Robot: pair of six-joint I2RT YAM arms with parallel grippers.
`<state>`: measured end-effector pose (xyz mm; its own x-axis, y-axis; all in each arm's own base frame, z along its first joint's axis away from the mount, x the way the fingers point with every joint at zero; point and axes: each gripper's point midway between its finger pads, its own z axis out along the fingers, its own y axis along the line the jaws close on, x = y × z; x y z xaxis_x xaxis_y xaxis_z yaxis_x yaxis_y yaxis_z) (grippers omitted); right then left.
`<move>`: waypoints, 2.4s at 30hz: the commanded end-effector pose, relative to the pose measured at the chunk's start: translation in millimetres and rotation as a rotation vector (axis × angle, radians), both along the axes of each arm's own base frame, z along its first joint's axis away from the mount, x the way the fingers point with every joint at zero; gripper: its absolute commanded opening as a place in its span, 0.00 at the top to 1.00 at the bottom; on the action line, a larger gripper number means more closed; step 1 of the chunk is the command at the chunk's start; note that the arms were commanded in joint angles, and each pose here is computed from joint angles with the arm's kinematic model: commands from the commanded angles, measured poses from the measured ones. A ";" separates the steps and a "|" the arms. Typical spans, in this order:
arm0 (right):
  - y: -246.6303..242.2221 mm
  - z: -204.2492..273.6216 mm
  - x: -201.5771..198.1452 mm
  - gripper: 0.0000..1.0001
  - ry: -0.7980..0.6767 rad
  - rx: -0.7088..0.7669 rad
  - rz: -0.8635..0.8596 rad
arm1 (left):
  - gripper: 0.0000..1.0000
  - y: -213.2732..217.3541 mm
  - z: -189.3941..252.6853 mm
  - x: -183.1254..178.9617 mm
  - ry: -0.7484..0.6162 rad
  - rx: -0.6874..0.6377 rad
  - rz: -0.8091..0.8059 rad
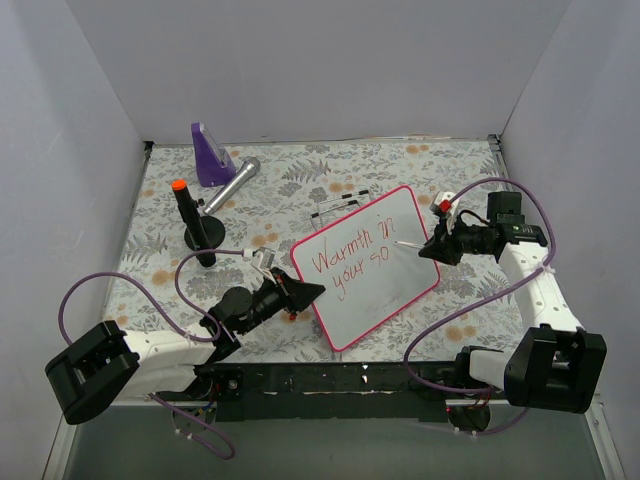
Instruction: Write a sentence on the whiteboard
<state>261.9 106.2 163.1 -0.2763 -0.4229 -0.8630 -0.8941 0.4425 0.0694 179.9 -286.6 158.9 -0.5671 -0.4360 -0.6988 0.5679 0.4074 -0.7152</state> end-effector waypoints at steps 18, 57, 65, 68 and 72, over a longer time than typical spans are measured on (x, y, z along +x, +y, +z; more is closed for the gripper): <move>13.8 -8.4 4.4 0.99 0.037 0.022 0.034 | 1.00 -2.0 22.6 -3.9 -0.073 -0.060 -0.024; 2.9 -33.1 -10.6 0.99 0.077 -0.064 0.010 | 1.00 -0.4 22.6 -4.2 -0.078 -0.060 -0.021; 1.6 -25.3 -0.3 0.99 0.056 -0.063 -0.006 | 1.00 0.4 22.3 -3.4 -0.081 -0.058 -0.016; 1.8 -19.7 5.6 0.99 0.042 -0.058 -0.016 | 1.00 -0.3 22.4 -4.0 -0.080 -0.061 -0.021; 1.8 -16.7 11.1 0.99 0.035 -0.054 -0.021 | 1.00 0.2 22.5 -3.4 -0.081 -0.060 -0.018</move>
